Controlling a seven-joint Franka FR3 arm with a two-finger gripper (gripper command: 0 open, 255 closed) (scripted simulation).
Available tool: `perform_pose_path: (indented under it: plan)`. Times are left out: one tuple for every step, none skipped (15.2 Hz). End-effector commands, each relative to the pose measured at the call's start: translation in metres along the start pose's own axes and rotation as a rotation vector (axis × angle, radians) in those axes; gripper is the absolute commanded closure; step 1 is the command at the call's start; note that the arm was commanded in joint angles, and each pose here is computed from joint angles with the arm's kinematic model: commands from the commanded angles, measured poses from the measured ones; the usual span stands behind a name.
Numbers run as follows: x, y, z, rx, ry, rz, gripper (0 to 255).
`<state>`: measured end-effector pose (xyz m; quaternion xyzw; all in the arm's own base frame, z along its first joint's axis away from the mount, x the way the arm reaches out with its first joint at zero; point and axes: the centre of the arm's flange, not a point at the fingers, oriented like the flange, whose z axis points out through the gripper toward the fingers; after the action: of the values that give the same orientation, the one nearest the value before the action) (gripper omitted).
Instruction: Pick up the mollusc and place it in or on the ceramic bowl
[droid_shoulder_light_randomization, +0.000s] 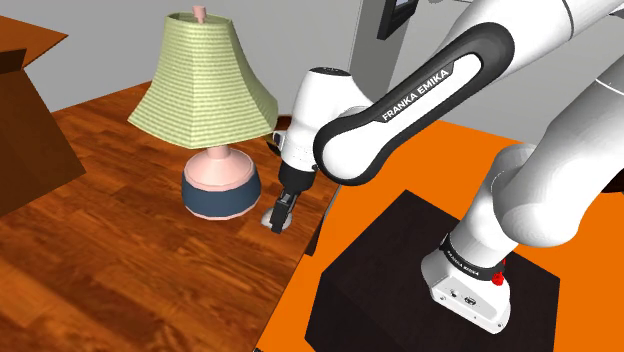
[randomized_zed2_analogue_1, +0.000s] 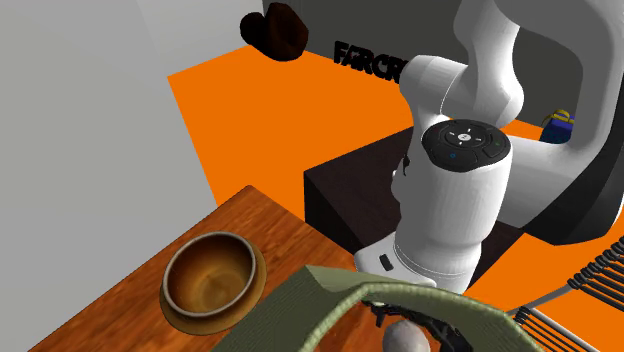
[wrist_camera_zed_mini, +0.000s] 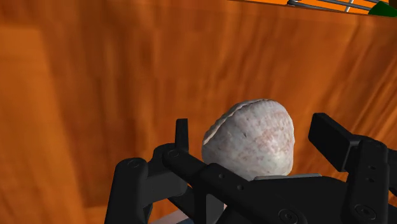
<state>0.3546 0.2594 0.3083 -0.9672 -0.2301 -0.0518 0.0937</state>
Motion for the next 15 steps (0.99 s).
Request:
perform_pose_path:
  plan:
    - [0.000, 0.000, 0.000, 0.000, 0.000, 0.000, 0]
    - [0.000, 0.000, 0.000, 0.000, 0.000, 0.000, 255]
    - [0.000, 0.000, 0.000, 0.000, 0.000, 0.000, 255]
    - [0.000, 0.000, 0.000, 0.000, 0.000, 0.000, 255]
    - [0.000, 0.000, 0.000, 0.000, 0.000, 0.000, 255]
    - [0.000, 0.000, 0.000, 0.000, 0.000, 0.000, 255]
    - [0.000, 0.000, 0.000, 0.000, 0.000, 0.000, 255]
    - [0.000, 0.000, 0.000, 0.000, 0.000, 0.000, 255]
    - [0.000, 0.000, 0.000, 0.000, 0.000, 0.000, 255]
    - [0.000, 0.000, 0.000, 0.000, 0.000, 0.000, 255]
    - [0.000, 0.000, 0.000, 0.000, 0.000, 0.000, 255]
    - [0.001, -0.001, -0.005, 0.000, 0.000, 0.000, 255]
    - [0.001, -0.002, -0.010, 0.000, 0.000, 0.000, 255]
    - [0.002, -0.003, -0.015, 0.000, 0.000, 0.000, 255]
    - [0.003, -0.003, -0.021, 0.000, 0.000, 0.000, 255]
